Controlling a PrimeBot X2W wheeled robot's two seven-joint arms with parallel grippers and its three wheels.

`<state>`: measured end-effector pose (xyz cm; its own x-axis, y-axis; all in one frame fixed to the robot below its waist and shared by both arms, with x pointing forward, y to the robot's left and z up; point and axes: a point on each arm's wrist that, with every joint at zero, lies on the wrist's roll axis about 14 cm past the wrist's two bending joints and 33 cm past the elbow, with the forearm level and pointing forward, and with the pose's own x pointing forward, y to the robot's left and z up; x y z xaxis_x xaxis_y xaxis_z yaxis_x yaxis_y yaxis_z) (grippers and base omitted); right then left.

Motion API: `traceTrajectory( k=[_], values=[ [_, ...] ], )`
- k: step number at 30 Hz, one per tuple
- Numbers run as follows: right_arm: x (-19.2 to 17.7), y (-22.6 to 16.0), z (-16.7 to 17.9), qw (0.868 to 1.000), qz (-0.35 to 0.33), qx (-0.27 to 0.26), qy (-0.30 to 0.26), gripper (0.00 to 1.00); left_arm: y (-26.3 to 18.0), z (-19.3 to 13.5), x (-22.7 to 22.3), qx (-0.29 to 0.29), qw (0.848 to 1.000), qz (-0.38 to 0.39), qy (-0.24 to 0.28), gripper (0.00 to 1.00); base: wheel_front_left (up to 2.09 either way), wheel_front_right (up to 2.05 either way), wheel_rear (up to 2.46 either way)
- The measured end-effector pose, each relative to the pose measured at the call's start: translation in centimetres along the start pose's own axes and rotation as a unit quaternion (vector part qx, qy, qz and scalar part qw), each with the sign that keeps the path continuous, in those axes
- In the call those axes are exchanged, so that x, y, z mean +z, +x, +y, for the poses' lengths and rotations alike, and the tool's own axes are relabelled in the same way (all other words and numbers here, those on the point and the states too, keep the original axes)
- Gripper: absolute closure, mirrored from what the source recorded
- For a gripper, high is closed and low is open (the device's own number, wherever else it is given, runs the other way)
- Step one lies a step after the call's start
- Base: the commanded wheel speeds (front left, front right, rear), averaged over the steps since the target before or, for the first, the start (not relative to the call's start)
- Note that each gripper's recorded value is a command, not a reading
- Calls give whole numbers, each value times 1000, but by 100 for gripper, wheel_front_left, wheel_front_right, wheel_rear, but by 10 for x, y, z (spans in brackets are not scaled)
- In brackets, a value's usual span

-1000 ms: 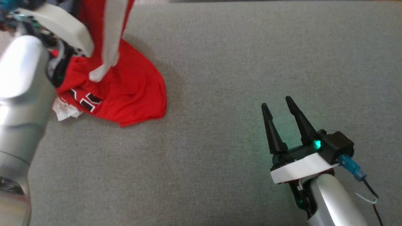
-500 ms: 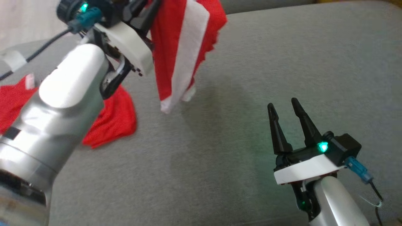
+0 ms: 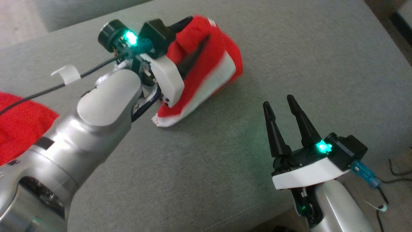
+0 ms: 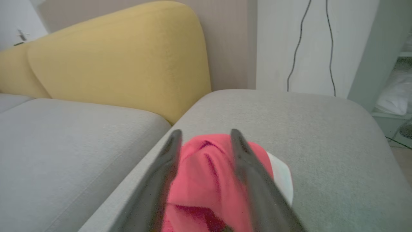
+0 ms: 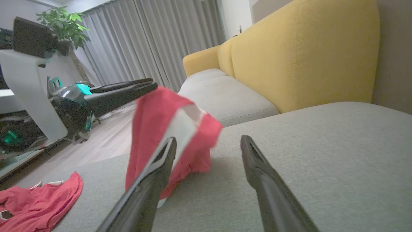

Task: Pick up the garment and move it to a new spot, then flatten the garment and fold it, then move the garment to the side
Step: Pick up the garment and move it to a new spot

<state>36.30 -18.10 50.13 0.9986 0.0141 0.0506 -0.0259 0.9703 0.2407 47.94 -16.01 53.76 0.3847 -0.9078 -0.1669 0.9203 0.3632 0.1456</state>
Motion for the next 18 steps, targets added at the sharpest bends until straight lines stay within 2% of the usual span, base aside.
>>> traceTrajectory(
  k=[3,7,13,18],
  values=[
    [0,-4,-10,1000,2,-17,-3,0,12,-16,-10,-26,1000,8,-11,0,0,0,0],
    [3,-5,-14,1000,-2,-23,-3,0,9,-12,-10,-19,1000,3,-10,0,0,0,0],
    [5,5,-3,1000,-10,-1,-3,0,-26,30,-6,54,998,-16,2,0,0,0,0],
    [1,13,11,1000,-7,24,-4,0,-75,67,0,143,989,-35,15,0,0,0,0]
  ],
)
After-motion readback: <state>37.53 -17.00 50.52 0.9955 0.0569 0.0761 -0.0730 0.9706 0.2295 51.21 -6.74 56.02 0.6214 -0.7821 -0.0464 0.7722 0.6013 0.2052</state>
